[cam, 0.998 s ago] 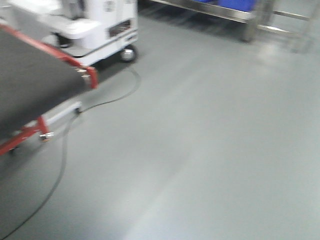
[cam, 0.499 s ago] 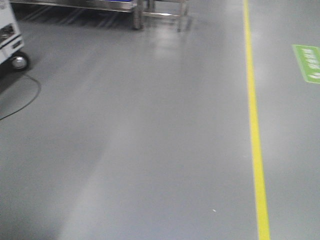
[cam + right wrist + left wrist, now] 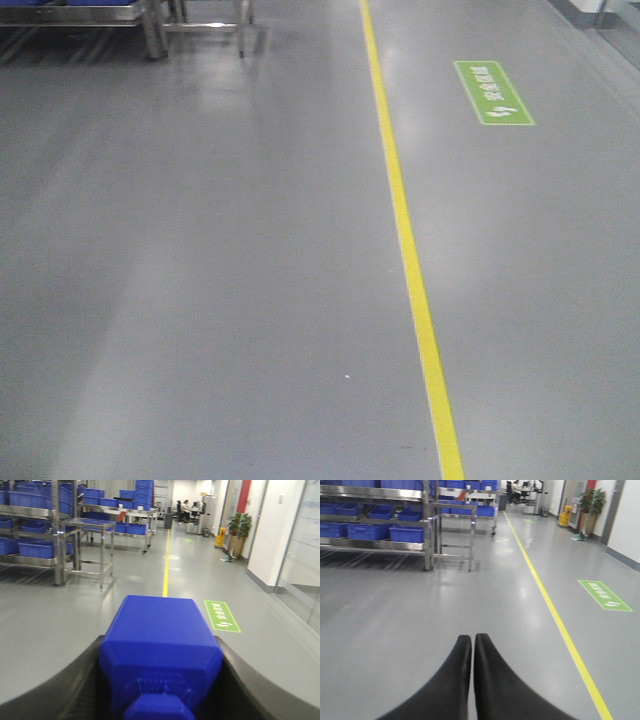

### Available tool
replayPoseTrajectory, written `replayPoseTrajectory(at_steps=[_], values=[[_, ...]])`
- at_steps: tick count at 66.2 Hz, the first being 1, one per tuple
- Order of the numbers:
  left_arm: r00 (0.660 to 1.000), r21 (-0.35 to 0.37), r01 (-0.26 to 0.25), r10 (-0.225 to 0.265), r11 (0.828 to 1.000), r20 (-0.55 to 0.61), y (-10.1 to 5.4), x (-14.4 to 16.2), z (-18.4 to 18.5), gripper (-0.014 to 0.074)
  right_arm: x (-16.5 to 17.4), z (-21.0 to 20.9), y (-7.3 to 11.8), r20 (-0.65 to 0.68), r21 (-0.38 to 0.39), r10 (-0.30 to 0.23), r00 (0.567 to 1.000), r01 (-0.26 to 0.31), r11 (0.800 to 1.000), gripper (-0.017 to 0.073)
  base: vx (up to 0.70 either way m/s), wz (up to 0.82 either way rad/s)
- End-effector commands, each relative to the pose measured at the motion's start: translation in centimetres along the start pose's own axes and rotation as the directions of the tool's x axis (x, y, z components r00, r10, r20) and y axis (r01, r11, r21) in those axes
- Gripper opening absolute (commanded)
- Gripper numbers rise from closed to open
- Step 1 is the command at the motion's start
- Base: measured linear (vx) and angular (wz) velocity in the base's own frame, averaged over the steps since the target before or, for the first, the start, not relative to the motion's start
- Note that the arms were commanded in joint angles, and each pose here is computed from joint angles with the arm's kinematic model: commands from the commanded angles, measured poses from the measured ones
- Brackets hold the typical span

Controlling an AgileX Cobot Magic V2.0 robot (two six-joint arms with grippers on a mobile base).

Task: Pour parts from conveyor to right shelf
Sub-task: 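Drive away from the conveyor along the yellow floor line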

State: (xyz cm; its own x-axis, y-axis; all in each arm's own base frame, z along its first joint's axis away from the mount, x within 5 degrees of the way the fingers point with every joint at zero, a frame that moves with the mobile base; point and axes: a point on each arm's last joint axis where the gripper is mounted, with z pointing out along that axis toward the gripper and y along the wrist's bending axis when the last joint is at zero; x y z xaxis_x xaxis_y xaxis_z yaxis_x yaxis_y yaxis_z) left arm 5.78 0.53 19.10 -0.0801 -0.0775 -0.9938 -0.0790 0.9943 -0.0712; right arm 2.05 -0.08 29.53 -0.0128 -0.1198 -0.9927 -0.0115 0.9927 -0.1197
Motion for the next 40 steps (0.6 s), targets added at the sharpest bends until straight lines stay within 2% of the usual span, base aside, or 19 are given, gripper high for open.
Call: replayPoseTrajectory(at_steps=[1,19,40], values=[[0.997,0.027,0.003,-0.005,1.000,0.076,-0.27,-1.38,-0.06,-0.0006,-1.47,-0.03,-0.18,0.085,0.015,-0.010,0.996,0.009,1.000,-0.0005,-0.13,-0.36],[0.997,0.027,0.003,-0.005,1.000,0.076,-0.27,-1.38,-0.06,-0.0006,-1.47,-0.03,-0.18,0.085,0.015,-0.010,0.996,0.009,1.000,-0.0005,-0.08,-0.25],[0.997,0.027,0.003,-0.005,1.000,0.076,-0.27,-1.38,-0.06,-0.0006,-1.49,-0.03,-0.18,0.087,0.015,-0.010,0.996,0.009,1.000,-0.0005,0.00,-0.05]])
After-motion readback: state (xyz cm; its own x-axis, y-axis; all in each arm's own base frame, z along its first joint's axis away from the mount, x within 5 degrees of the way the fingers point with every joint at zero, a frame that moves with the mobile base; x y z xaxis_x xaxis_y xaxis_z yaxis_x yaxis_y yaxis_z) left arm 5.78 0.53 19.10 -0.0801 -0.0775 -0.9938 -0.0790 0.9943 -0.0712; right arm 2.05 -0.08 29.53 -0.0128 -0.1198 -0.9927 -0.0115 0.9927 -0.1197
